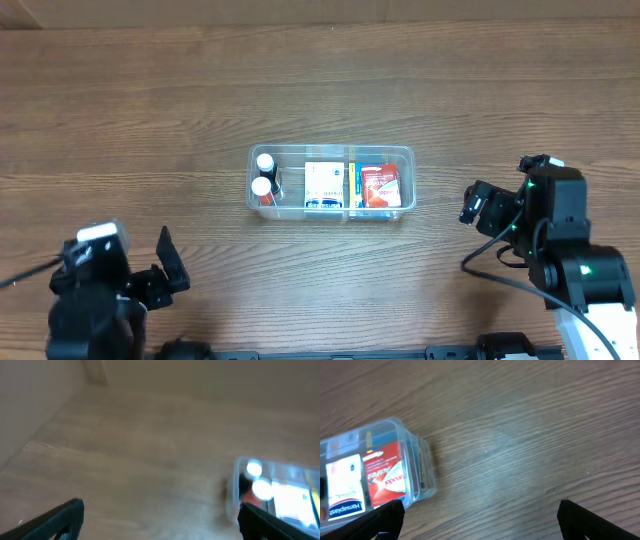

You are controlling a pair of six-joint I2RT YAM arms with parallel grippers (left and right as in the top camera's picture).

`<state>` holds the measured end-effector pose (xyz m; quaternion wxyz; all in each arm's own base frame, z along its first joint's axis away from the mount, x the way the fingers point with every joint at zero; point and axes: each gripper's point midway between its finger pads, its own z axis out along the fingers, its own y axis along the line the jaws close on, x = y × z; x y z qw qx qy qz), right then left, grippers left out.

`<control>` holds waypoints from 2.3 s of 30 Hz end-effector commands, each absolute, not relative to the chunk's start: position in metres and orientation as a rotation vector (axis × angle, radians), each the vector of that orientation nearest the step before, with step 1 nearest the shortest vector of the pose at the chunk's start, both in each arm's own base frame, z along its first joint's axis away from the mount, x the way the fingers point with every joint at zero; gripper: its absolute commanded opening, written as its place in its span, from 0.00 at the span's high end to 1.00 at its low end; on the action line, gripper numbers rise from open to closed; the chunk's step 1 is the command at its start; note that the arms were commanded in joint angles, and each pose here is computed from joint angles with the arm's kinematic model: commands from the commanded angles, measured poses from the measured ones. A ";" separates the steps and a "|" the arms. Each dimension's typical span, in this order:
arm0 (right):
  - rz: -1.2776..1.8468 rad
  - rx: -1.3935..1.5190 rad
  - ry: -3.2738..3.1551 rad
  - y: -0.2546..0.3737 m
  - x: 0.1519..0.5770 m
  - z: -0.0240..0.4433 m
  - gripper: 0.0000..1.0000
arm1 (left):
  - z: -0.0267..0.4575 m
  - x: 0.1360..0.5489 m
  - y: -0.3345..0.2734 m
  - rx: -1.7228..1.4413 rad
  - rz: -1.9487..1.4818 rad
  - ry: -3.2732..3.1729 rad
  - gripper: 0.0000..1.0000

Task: Pack container

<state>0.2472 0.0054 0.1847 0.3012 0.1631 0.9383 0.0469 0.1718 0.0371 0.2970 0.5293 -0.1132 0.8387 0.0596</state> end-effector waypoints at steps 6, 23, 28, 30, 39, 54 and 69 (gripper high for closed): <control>0.085 0.458 2.646 0.006 0.256 0.146 0.00 | 0.257 0.231 0.027 -0.117 0.121 1.594 0.00; 0.049 0.475 2.770 0.007 0.258 0.116 0.00 | 0.167 0.246 0.006 0.084 0.071 1.602 0.00; 0.049 0.475 2.770 0.007 0.258 0.116 0.00 | 0.157 0.246 0.006 0.080 0.070 1.641 0.00; 0.049 0.475 2.770 0.007 0.258 0.116 0.00 | 0.157 0.246 0.006 0.080 0.070 1.641 0.00; 0.049 0.475 2.770 0.007 0.258 0.116 0.00 | 0.157 0.246 0.006 0.080 0.070 1.641 0.00; -0.014 0.422 2.361 -0.016 0.240 0.209 0.00 | 0.157 0.246 0.006 0.080 0.070 1.641 0.00; 0.157 -0.127 1.644 0.034 0.239 0.261 0.00 | 0.157 0.246 0.006 0.080 0.070 1.641 0.00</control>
